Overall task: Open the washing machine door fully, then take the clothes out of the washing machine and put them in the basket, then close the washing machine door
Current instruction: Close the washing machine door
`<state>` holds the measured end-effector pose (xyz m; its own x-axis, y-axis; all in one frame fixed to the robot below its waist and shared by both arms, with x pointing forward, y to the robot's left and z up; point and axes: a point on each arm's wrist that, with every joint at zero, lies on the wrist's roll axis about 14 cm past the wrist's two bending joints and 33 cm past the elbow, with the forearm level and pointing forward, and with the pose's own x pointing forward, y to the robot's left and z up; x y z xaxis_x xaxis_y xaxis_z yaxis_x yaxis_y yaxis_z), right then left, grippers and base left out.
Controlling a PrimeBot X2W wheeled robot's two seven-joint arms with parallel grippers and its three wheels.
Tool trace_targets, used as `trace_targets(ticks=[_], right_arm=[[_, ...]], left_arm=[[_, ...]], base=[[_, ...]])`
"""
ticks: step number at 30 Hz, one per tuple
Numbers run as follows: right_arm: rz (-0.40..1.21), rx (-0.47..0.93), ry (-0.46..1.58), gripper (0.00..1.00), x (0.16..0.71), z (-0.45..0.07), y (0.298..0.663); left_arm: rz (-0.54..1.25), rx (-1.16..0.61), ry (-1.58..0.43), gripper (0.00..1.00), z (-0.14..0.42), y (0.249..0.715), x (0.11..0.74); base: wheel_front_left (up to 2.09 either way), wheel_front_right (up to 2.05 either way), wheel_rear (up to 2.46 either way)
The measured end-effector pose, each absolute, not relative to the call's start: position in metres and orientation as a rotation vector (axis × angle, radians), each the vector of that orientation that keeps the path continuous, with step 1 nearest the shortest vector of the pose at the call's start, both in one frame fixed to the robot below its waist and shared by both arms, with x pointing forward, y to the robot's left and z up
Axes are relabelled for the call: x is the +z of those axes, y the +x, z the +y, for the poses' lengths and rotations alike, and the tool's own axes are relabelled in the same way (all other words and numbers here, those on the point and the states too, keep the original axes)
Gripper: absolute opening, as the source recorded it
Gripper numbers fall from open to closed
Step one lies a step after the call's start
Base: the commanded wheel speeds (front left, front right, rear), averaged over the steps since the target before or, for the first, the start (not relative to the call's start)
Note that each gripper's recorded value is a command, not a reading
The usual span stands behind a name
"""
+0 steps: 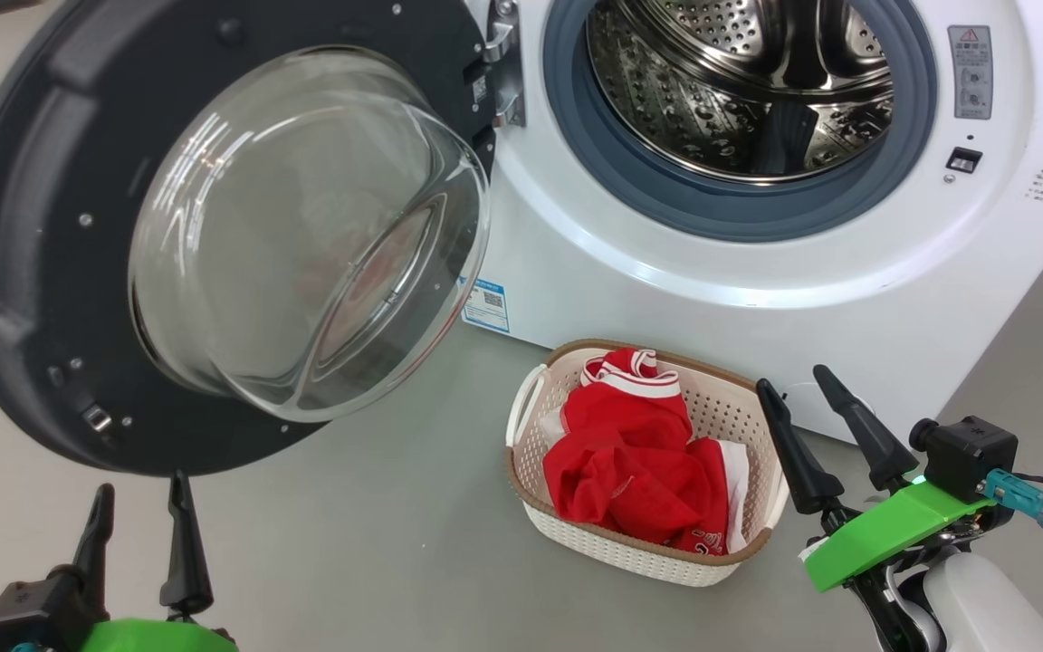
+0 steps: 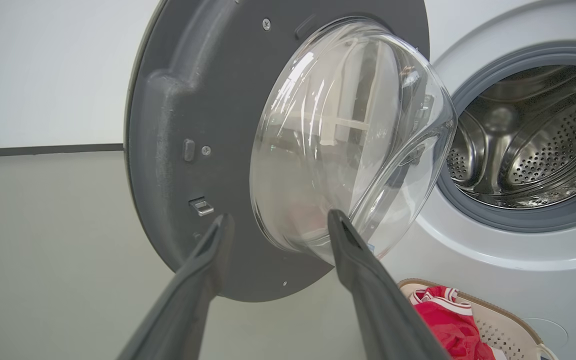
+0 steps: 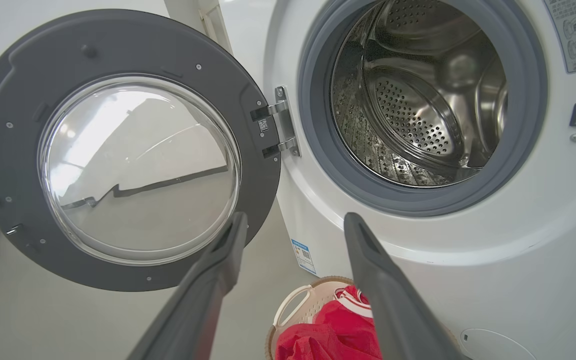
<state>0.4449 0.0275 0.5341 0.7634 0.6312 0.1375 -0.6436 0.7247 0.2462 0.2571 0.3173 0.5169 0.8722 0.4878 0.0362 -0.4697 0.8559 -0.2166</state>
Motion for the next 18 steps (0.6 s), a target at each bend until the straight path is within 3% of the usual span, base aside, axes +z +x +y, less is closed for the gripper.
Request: trace_targets(ticks=[18], right_arm=[[-0.040,0.723,0.290,1.00,0.5338,0.0346,0.4430]], left_arm=[[-0.101,0.525,-0.203,1.00,0.3212,0.2521,0.5198]], base=[[0.00,0.00,0.00]])
